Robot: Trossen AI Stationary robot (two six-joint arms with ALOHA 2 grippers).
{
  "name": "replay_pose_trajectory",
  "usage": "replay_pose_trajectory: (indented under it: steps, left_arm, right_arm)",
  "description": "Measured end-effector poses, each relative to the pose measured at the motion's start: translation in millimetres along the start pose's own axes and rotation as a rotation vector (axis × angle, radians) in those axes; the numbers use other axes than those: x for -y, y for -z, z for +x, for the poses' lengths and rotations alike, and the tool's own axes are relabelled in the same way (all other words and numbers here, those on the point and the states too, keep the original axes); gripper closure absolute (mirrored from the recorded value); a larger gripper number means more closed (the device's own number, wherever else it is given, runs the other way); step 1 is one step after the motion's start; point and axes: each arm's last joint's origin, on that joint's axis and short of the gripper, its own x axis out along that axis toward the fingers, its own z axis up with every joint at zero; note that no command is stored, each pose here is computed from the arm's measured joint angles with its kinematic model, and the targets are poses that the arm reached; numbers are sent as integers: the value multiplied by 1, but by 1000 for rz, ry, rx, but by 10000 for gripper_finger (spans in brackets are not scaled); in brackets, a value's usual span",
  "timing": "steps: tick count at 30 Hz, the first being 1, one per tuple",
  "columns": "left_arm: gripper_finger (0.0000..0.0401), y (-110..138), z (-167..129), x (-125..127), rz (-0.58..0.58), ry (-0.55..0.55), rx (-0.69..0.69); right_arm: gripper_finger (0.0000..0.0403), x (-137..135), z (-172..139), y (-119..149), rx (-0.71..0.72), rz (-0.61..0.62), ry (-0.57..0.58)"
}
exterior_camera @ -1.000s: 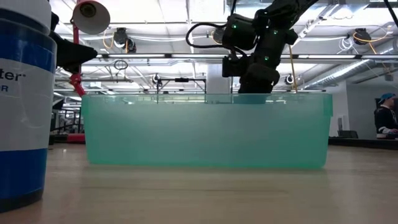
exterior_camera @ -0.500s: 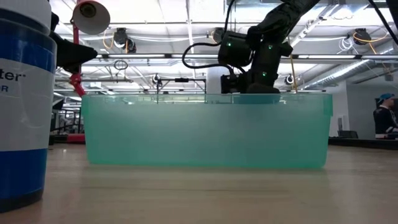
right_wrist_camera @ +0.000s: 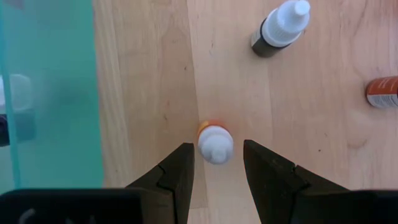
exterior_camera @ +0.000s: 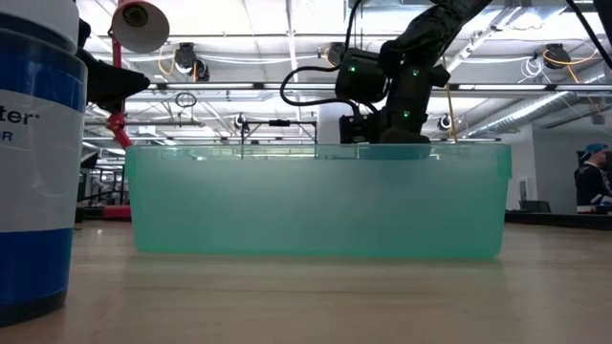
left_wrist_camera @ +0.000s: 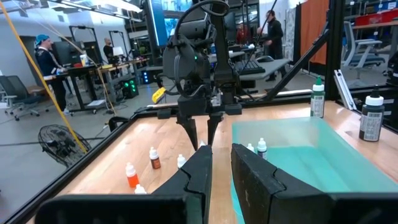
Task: Pick & Place food coloring
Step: Put the small orange food coloring bottle into the green bin, then put the small green food coloring bottle into the green bin
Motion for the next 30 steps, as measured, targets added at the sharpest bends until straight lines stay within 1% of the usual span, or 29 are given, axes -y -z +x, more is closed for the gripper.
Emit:
replay_pose_trajectory:
  steps: [8, 11, 14, 21, 22, 30]
  left_arm:
    - [334, 0, 0, 0, 0, 0, 0]
    - [334, 0, 0, 0, 0, 0, 0]
    - [334, 0, 0, 0, 0, 0, 0]
    - [334, 0, 0, 0, 0, 0, 0]
    - [334, 0, 0, 0, 0, 0, 0]
    - [334, 0, 0, 0, 0, 0, 0]
  right_arm:
    - [273, 0, 0, 0, 0, 0, 0]
    - [280, 0, 0, 0, 0, 0, -1]
    - [304, 0, 0, 0, 0, 0, -1]
    - [390, 0, 0, 0, 1, -1, -1]
    - [397, 0, 0, 0, 2, -2, -1]
    - [400, -5, 0, -1, 4, -15, -5]
